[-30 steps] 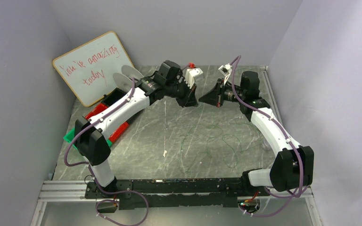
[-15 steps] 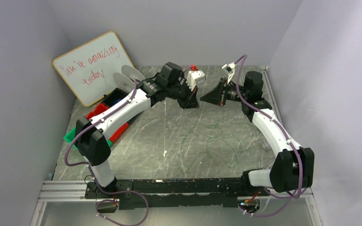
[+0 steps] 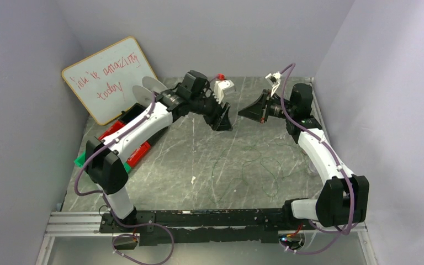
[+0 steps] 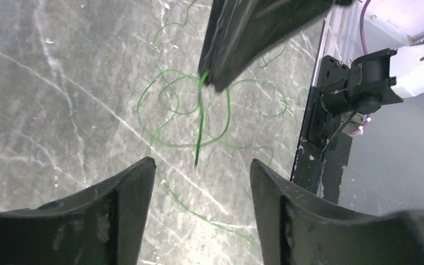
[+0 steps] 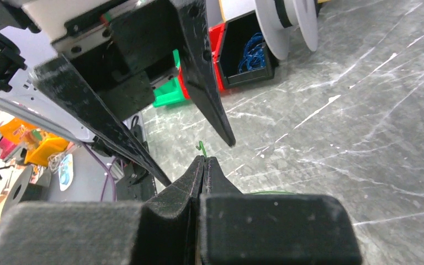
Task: Wrap the cables
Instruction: Pick up the cable reel from the center of the board.
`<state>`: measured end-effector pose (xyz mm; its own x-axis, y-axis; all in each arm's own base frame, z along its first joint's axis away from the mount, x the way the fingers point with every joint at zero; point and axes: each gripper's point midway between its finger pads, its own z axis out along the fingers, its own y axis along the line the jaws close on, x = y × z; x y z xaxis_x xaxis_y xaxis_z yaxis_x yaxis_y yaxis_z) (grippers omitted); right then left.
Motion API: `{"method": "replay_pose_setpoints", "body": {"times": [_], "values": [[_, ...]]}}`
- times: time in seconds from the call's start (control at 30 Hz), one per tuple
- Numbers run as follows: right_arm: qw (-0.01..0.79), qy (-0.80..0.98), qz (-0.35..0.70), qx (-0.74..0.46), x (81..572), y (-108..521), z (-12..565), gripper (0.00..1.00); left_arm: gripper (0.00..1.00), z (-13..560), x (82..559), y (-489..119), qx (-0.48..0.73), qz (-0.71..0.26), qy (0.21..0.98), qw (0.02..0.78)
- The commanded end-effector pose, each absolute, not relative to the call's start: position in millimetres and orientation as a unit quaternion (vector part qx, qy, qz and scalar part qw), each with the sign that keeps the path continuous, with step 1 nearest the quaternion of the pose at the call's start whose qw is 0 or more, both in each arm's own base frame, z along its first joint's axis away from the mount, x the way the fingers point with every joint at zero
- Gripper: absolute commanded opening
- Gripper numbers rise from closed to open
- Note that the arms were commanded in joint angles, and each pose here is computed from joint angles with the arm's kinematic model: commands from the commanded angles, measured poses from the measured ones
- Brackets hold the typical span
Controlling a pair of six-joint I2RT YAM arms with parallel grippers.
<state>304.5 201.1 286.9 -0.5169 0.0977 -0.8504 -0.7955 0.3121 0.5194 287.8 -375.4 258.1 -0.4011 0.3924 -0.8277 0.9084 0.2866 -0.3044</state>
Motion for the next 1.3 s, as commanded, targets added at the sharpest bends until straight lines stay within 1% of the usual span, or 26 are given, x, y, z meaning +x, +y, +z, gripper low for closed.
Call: {"method": "replay_pose_setpoints", "body": {"times": [0.0,0.07,0.17,0.23,0.3,0.4,0.5,0.6,0.67,0.77,0.9,1.17,1.27], "values": [[0.466,0.672,0.512,-0.261,306.7,193.7,308.7,0.0,0.76,309.3,279.4,-344.8,0.442,-0.425,0.701,0.363],[0.471,0.676,0.506,-0.255,308.9,190.9,308.1,0.0,0.93,322.8,294.9,-322.2,0.415,-0.404,0.713,0.395],[0.473,0.679,0.504,-0.248,311.1,188.3,306.7,0.0,0.94,335.9,339.1,-274.0,0.33,-0.328,0.758,0.456],[0.474,0.683,0.499,-0.244,313.6,187.0,305.2,0.0,0.94,338.6,360.8,-244.4,0.274,-0.287,0.782,0.48],[0.475,0.685,0.497,-0.241,315.2,186.4,304.4,0.0,0.94,331.1,378.5,-221.1,0.224,-0.242,0.807,0.489],[0.477,0.687,0.493,-0.239,315.9,185.7,303.2,0.0,0.94,310.0,395.3,-194.8,0.171,-0.205,0.843,0.468],[0.482,0.688,0.488,-0.236,316.3,183.6,302.5,0.0,0.94,277.6,413.1,-161.0,0.098,-0.165,0.884,0.426],[0.484,0.688,0.486,-0.238,315.3,182.9,302.6,0.0,0.94,247.3,427.6,-124.3,0.021,-0.157,0.914,0.374],[0.486,0.687,0.484,-0.239,314.5,182.7,303.0,0.0,0.94,232.5,434.5,-104.6,-0.017,-0.151,0.923,0.353],[0.488,0.686,0.483,-0.241,313.7,182.3,303.5,0.0,0.94,224.8,443.9,-86.4,-0.05,-0.157,0.924,0.344],[0.486,0.686,0.483,-0.242,313.8,182.5,302.5,0.0,0.94,224.7,450.7,-84.0,-0.055,-0.169,0.921,0.347],[0.484,0.686,0.486,-0.244,312.2,183.3,302.1,0.0,0.94,214.6,467.2,-75.0,-0.07,-0.143,0.92,0.358],[0.484,0.685,0.487,-0.245,311.3,183.1,302.4,0.0,0.94,210.2,473.2,-66.8,-0.082,-0.12,0.923,0.356]]}}
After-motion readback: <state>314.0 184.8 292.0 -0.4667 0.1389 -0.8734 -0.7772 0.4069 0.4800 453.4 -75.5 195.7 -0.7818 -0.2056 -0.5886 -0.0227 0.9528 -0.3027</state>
